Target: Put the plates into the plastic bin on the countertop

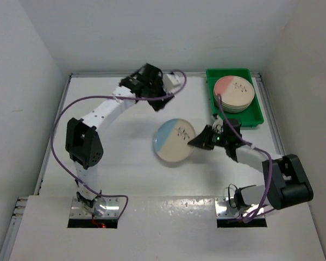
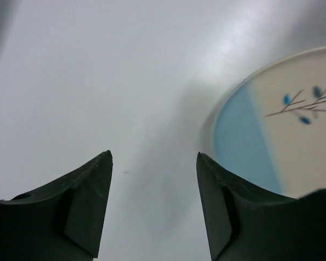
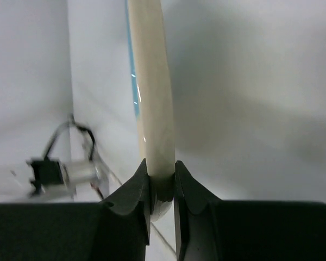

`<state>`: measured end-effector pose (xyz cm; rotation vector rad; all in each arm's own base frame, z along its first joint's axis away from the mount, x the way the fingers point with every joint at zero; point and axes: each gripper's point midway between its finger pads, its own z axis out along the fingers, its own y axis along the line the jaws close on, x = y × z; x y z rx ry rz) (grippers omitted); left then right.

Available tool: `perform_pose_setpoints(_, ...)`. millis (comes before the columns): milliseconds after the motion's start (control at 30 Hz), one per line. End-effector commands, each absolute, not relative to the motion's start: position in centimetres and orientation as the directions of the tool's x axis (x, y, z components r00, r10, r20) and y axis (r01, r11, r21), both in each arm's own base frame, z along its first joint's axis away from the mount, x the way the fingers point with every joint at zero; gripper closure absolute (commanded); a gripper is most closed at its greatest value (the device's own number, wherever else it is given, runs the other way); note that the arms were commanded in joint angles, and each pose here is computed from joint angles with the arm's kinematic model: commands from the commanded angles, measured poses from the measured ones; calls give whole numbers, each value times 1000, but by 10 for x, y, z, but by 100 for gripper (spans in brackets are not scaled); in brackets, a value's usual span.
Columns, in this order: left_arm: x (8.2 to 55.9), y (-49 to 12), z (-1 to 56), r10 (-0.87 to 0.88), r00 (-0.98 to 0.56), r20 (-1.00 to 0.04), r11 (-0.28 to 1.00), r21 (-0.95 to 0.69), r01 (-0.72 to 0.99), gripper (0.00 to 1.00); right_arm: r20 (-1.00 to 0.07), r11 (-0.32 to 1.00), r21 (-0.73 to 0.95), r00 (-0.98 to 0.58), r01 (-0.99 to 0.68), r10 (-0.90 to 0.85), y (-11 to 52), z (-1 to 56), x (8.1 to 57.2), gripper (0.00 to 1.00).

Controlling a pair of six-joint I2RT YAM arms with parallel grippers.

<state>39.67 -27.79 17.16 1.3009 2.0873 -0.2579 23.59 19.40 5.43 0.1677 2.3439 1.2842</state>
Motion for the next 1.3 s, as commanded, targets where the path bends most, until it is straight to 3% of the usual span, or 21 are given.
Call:
perform_pose_setpoints(0,445,-213,246,604,-344,-719,674,232,701,34,-568,548,782,-699,-296,434,176,170,331,100)
perform_pose_setpoints(67,454,-191,257,574,-367,-732,719,236,654,33,-531,543,806,-691,-234,490,165,182,358,100)
perform_pose_setpoints(100,459,-175,262,557,-379,-739,743,240,625,33,-582,538,793,-615,-285,532,152,226,387,100)
perform_pose_setpoints(133,456,-165,254,553,-409,-726,757,232,611,33,-487,494,851,-616,-177,619,136,220,407,100)
perform_pose_setpoints(200,454,-152,243,556,-437,-707,765,229,602,33,-524,468,851,-462,-239,716,95,266,445,100)
perform_pose_setpoints(233,449,-150,228,564,-462,-685,762,217,610,33,-424,388,905,-418,-173,803,81,260,467,100)
perform_pose_setpoints(300,448,-139,224,557,-482,-677,774,213,596,33,-395,355,917,-308,-181,865,43,273,487,100)
perform_pose_setpoints(367,447,-136,219,547,-492,-677,776,190,602,33,-293,281,956,-228,-84,929,11,249,511,100)
perform_pose_setpoints(500,452,-118,215,506,-524,-685,803,151,577,33,-273,271,962,-118,-35,955,-30,232,535,100)
perform_pose_setpoints(933,468,-90,186,438,-605,-665,840,63,538,33,-273,278,950,-57,143,960,-75,159,521,100)
perform_pose_setpoints(1100,468,-93,186,442,-595,-671,829,54,556,33,-247,248,967,-31,62,969,-78,180,515,100)
perform_pose_setpoints(1267,466,-91,183,436,-603,-668,831,42,555,33,-301,301,953,4,18,954,-83,202,511,100)
